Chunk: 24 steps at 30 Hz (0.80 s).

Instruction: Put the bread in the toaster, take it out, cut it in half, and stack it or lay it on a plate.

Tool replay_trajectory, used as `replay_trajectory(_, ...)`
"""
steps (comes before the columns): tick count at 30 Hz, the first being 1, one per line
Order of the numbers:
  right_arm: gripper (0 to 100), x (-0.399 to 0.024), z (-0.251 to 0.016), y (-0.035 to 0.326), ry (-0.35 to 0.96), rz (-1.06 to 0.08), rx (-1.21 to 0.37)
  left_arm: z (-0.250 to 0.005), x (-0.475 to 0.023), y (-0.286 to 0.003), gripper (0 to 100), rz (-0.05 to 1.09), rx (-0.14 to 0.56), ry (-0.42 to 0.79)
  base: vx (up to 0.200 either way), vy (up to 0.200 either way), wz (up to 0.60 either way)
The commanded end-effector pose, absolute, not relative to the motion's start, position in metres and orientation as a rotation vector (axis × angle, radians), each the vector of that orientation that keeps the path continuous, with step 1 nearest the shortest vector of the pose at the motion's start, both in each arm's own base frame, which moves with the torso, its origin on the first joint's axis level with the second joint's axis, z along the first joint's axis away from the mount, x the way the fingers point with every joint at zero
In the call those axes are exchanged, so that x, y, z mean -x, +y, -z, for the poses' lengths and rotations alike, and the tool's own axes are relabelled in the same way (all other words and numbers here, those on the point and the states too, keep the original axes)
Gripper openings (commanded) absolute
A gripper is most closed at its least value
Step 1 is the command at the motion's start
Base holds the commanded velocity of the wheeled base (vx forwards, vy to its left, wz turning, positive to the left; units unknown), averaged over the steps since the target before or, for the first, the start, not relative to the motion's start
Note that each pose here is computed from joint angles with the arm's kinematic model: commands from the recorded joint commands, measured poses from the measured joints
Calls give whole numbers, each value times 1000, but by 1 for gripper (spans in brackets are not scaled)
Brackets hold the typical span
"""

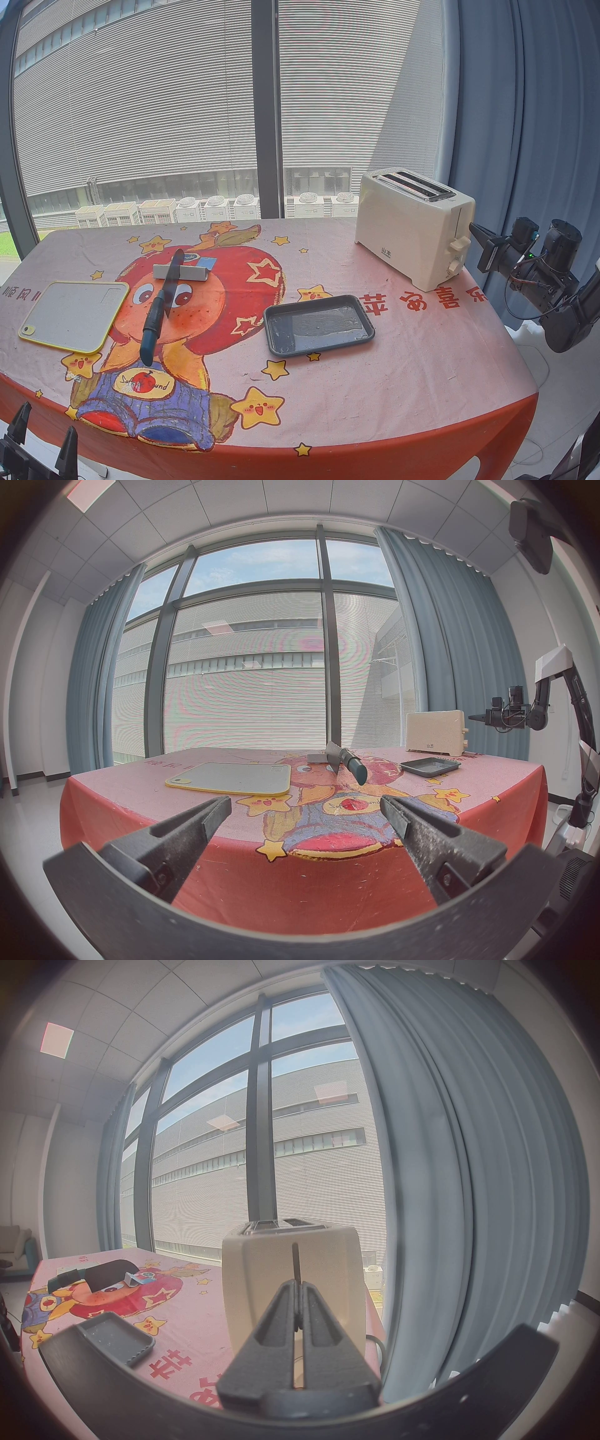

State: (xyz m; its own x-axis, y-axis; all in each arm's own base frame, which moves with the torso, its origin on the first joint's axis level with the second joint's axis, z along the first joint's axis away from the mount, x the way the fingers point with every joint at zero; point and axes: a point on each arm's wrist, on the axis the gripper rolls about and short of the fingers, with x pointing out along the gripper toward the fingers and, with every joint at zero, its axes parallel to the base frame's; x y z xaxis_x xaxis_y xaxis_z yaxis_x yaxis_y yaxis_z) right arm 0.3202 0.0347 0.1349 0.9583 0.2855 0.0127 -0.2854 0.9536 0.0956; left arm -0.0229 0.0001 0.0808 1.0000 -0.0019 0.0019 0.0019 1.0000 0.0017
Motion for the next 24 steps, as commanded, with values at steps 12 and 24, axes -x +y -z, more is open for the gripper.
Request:
replay_trajectory(12, 0, -310, -147, 34, -44, -292, -95, -76, 22, 0, 100, 2, -2, 15, 0, 0, 0)
replay_trajectory(24, 0, -294, -177, 21, -131, -255, -86, -76, 22, 0, 100, 3, -2, 15, 0, 0, 0)
